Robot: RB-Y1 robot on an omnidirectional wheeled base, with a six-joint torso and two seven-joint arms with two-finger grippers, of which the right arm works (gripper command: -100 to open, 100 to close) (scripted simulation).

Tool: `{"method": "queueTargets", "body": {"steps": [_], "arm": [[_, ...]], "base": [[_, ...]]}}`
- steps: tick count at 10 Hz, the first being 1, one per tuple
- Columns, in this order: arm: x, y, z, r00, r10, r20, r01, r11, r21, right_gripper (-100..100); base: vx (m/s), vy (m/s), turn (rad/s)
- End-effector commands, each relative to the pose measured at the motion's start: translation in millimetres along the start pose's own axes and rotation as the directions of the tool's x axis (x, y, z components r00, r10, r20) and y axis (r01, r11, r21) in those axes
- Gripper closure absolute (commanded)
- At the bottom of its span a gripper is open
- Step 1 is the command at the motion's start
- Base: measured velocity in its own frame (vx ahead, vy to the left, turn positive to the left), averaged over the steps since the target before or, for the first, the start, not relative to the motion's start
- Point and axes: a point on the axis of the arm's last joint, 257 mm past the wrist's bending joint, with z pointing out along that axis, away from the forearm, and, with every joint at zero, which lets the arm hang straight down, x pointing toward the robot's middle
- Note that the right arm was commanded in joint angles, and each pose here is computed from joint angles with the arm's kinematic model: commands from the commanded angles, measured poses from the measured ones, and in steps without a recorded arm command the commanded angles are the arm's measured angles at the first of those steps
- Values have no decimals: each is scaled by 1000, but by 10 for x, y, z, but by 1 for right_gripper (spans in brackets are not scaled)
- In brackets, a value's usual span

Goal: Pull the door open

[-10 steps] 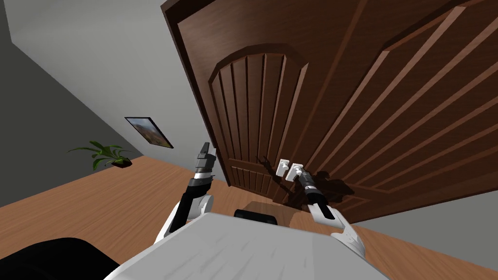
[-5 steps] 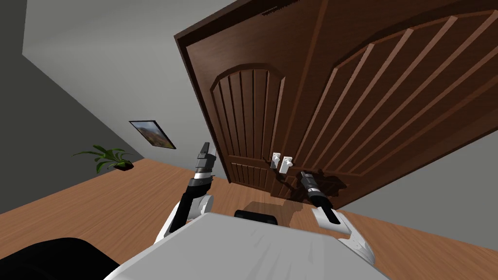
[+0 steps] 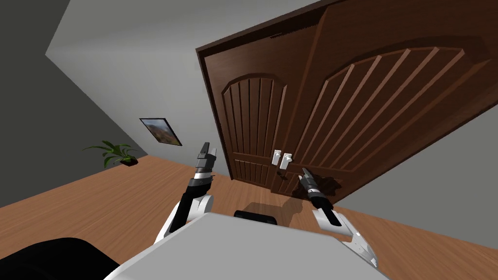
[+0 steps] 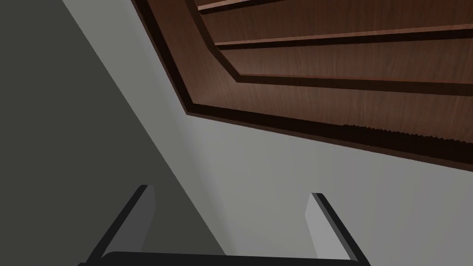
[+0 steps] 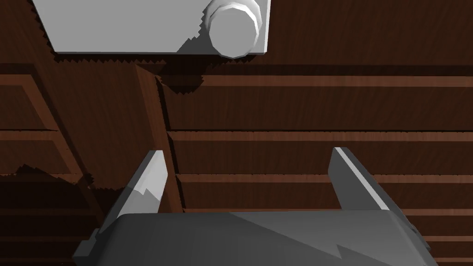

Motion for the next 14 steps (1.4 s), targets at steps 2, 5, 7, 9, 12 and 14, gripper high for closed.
{"method": "queueTargets", "body": {"steps": [2,5,7,9,12,14], "arm": [[-340,-122,-75,998,-23,63,21,999,34,-100],[-250,-84,-7,998,-18,53,16,1000,22,-100],[-109,-25,65,999,-9,33,9,1000,5,-100],[128,80,171,1000,4,-3,-4,1000,-23,-100],[41,57,122,1000,-2,10,2,1000,-14,100],[41,57,122,1000,-2,10,2,1000,-14,100]], "base": [[56,-134,-156],[153,-54,46],[204,59,101],[205,102,133],[16,11,5],[-23,-11,15]]}}
